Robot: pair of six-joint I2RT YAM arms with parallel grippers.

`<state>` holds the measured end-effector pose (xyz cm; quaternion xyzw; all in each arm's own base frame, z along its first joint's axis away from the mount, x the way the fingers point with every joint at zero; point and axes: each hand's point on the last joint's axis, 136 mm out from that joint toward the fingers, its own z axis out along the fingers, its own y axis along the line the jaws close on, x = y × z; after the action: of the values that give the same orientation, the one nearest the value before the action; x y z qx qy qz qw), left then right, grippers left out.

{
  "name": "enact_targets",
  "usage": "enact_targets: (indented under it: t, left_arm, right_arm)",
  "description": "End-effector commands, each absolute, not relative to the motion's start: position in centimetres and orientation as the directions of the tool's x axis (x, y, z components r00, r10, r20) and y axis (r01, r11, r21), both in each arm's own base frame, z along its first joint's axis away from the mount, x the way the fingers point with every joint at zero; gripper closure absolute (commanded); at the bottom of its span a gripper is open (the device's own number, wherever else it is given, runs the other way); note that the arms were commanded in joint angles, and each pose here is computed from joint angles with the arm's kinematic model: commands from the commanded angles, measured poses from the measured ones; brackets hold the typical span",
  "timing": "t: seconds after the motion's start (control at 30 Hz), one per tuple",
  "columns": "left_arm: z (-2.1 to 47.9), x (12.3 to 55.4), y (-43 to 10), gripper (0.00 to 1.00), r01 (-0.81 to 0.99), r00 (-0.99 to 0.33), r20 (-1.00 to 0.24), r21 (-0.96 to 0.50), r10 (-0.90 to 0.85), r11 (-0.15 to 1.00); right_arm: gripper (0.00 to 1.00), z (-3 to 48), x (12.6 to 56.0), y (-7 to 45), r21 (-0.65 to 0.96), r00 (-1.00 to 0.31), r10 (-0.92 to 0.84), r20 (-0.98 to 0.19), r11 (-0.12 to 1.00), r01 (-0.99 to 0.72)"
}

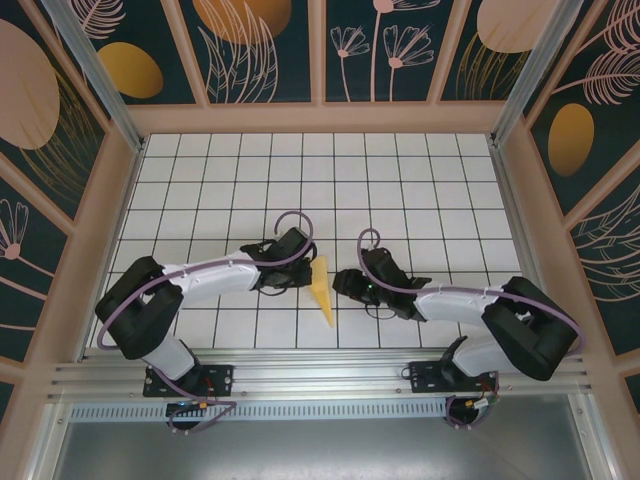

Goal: Fold a paper plane with a square sheet of paper (pick it up from the middle)
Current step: Turn over a paper plane at the center of the table, then move the paper plane to the center of the table.

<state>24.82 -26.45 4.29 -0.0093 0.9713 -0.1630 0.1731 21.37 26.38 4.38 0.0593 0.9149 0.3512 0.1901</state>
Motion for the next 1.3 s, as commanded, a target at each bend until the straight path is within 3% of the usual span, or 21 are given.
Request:
enact_targets:
  t: [0.0,0.5,1.2,1.27]
  left_arm:
    - [4.7,24.6,-25.9,0.86,0.035,-0.932,-0.351,-0.323,-0.086,0.946]
    - [4.0,23.7,-24.5,0.91,0.026,-0.929,-0.357,-0.316,-0.093,0.949]
    - [4.1,23.6,-24.3,0.9,0.022,-0.925,-0.365,-0.322,-0.102,0.947]
    - [4.1,23.6,-24.4,0.9,0.025,-0.925,-0.366,-0.324,-0.101,0.946]
  right_arm:
    - [0.52,5.9,21.2,28.7,0.707,-0.93,0.174,-0.324,0.698,-0.116]
    - [0.51,5.8,19.6,32.9,0.697,-0.945,0.014,-0.325,0.68,-0.23]
    - [0.47,4.5,17.6,33.6,0.666,-0.954,-0.033,-0.298,0.709,-0.232]
    - [0.52,4.2,17.8,33.3,0.645,-0.953,-0.025,-0.301,0.731,-0.223]
